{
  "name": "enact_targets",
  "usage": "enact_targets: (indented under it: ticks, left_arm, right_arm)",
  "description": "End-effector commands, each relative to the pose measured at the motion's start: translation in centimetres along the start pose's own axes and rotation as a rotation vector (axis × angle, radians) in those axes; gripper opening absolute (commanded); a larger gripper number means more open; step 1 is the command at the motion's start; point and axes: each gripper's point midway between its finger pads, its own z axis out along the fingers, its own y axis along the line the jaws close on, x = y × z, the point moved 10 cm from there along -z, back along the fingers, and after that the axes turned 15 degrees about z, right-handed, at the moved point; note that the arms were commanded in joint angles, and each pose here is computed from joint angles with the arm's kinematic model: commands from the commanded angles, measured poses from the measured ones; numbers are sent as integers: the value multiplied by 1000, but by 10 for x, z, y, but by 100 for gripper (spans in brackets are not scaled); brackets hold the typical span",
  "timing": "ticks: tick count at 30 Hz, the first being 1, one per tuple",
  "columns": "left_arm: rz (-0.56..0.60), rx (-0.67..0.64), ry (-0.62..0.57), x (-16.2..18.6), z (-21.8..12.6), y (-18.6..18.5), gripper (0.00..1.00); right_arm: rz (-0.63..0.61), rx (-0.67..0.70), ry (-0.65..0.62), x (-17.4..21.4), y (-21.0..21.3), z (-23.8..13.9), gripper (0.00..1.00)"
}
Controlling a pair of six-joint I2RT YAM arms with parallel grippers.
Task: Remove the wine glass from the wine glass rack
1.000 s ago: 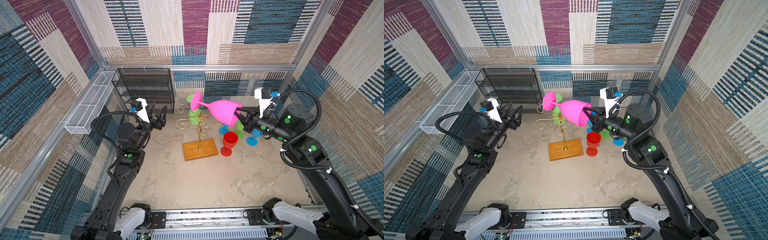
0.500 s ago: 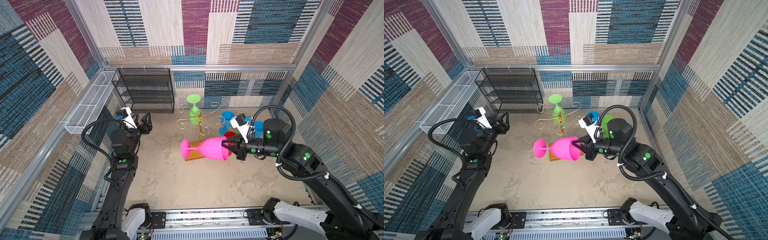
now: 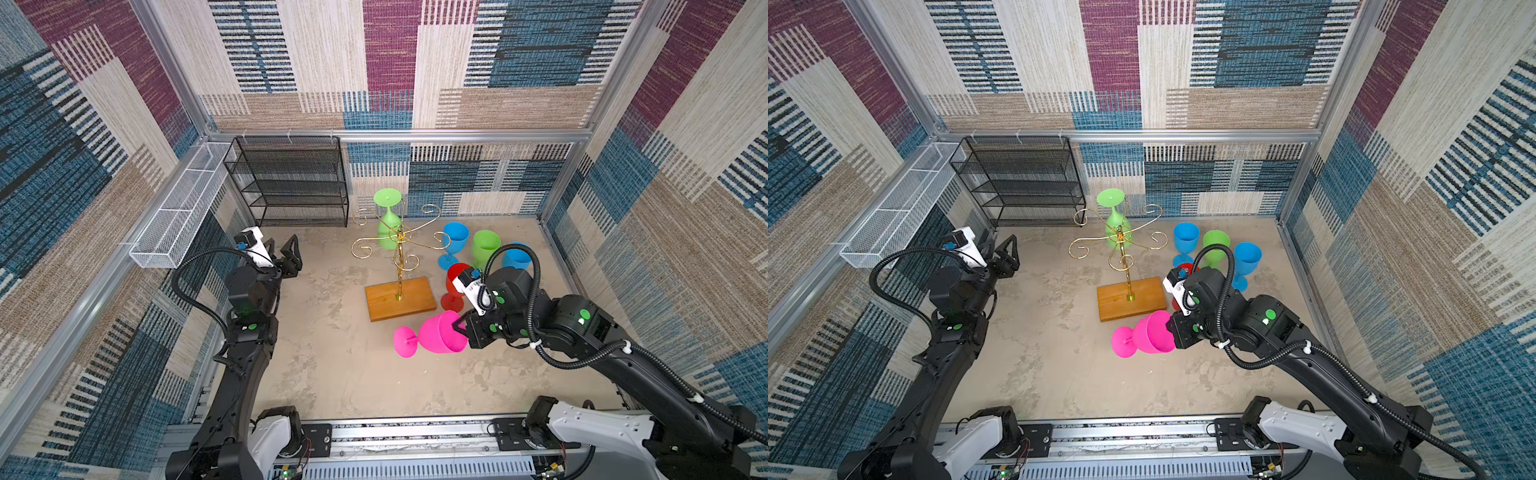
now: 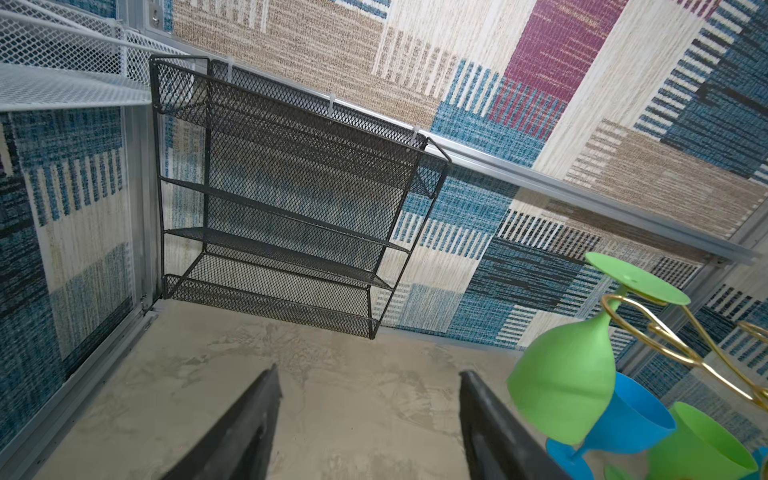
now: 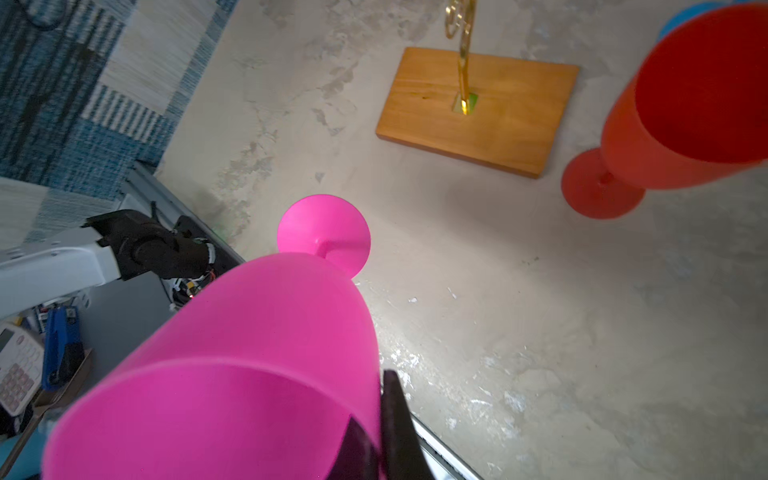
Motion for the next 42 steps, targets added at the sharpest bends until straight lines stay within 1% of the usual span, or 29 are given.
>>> enact_targets:
  ticks: [1, 4, 6, 10, 15, 18, 23, 30, 34, 36, 42]
  left_arm:
    - [9, -1, -46, -5, -1, 1, 70]
    - [7, 2, -35, -3, -2, 1, 70]
    - [4, 2, -31, -1, -3, 1, 70]
    - [5, 8, -23, 0, -4, 0, 70]
    - [5, 6, -19, 0, -6, 0, 70]
    - [5, 4, -15, 1, -6, 0, 70]
    - [7, 6, -18, 0, -7, 0, 70]
    - [7, 11, -18, 0, -8, -1, 70]
    - [6, 13, -16, 0, -7, -1, 70]
    - [5, 15, -14, 0, -7, -1, 70]
    - [5, 13, -13, 0, -7, -1, 70]
  right_arm:
    - [127, 166, 2, 4, -14, -1, 0]
    - [171, 274, 32, 3, -19, 5, 0]
    - [191, 285, 35, 1, -19, 10, 0]
    - [210, 373, 27, -6, -21, 24, 0]
    - [194, 439, 37, -14, -24, 49, 0]
    - [186, 441, 38, -22, -28, 59, 0]
    - [182, 449, 21, -35, -34, 65, 0]
    - [181, 433, 26, -40, -41, 78, 0]
    - [175, 438, 34, -41, -44, 86, 2]
    - [171, 437, 39, -41, -44, 88, 4]
    - [161, 436, 41, -43, -44, 92, 17]
